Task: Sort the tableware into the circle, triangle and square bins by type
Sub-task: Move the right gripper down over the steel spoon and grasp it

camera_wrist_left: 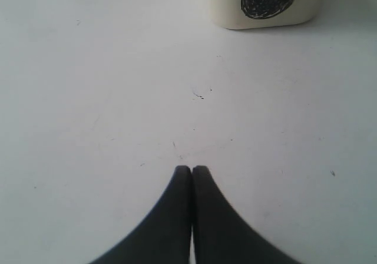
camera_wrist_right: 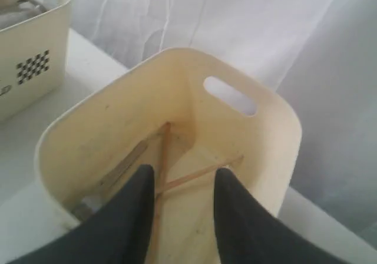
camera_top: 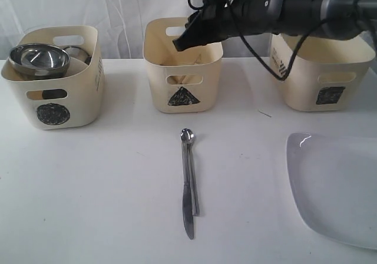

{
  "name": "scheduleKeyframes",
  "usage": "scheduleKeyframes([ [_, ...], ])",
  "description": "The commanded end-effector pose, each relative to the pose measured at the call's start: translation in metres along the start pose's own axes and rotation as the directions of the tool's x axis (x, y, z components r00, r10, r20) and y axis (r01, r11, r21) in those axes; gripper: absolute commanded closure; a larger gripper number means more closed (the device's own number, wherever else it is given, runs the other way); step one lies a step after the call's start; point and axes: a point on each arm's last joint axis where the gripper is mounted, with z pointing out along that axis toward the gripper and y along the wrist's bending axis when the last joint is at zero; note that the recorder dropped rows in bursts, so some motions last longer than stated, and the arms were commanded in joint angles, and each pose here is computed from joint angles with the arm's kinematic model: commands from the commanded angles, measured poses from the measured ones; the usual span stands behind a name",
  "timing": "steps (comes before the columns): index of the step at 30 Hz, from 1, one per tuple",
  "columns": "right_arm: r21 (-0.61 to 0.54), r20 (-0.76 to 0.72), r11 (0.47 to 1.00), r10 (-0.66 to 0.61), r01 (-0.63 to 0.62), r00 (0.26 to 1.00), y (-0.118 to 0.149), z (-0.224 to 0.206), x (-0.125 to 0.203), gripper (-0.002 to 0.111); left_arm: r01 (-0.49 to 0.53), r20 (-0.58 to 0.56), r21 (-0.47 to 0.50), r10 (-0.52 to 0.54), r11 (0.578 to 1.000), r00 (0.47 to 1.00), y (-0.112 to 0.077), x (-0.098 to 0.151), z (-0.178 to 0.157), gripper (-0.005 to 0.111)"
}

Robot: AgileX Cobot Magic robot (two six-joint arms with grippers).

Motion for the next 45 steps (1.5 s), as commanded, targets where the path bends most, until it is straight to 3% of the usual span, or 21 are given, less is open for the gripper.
scheduleKeyframes([
  [1,-0.124,-0.145,0.992,0.017,-0.035,0.989,0.004,-0.029,-0.005,0.075,0.006,0.004,0.001,-0.006,1.0,1.0,0.0,0.001,0.0,0.107],
  [3,-0.176,-0.257,0.976,0.077,-0.125,0.963,0.011,-0.037,0.001,0.079,0.006,0.004,0.001,-0.006,1.0,1.0,0.0,0.001,0.0,0.107],
  [4,-0.185,-0.366,0.953,0.16,-0.24,0.917,0.017,-0.039,0.013,0.092,0.006,0.004,0.001,-0.006,1.0,1.0,0.0,0.001,0.0,0.107],
  [6,-0.169,-0.425,0.931,0.227,-0.322,0.877,0.027,-0.037,0.033,0.108,0.006,0.004,0.001,-0.006,1.0,1.0,0.0,0.001,0.0,0.107],
  [10,-0.152,-0.601,0.853,0.321,-0.499,0.732,0.065,-0.04,0.089,0.108,0.006,0.004,0.001,-0.006,1.0,1.0,0.0,0.001,0.0,0.107],
  [13,-0.203,-0.706,0.837,0.235,-0.509,0.668,0.117,-0.053,0.119,0.108,0.006,0.004,0.001,-0.006,1.0,1.0,0.0,0.001,0.0,0.107],
  [16,-0.281,-0.722,0.836,0.139,-0.471,0.678,0.157,-0.063,0.12,0.108,0.006,0.004,0.001,-0.006,1.0,1.0,0.0,0.001,0.0,0.107],
  [18,-0.323,-0.682,0.841,0.112,-0.435,0.722,0.177,-0.065,0.114,0.108,0.006,0.004,0.001,-0.006,1.0,1.0,0.0,0.001,0.0,0.107],
  [29,-0.24,-0.387,0.912,0.223,-0.332,0.895,0.156,-0.043,0.093,0.108,0.006,0.004,0.001,-0.006,1.0,1.0,0.0,0.001,0.0,0.107],
  [33,-0.253,-0.447,0.903,0.208,-0.346,0.87,0.153,-0.043,0.094,0.1,0.006,0.004,0.001,-0.006,1.0,1.0,0.0,0.001,0.0,0.107],
  [38,-0.331,-0.5,0.92,0.019,-0.211,0.866,0.14,-0.045,0.084,0.065,0.006,0.004,0.001,-0.006,1.0,1.0,0.0,0.001,0.0,0.107],
  [39,-0.319,-0.496,0.923,0.029,-0.213,0.868,0.136,-0.043,0.079,0.061,0.006,0.004,0.001,-0.006,1.0,1.0,0.0,0.001,0.0,0.107],
  [45,-0.143,-0.566,0.94,0.18,-0.311,0.804,0.121,-0.019,0.059,0.062,0.006,0.004,0.001,-0.006,1.0,1.0,0.0,0.001,0.0,0.107],
])
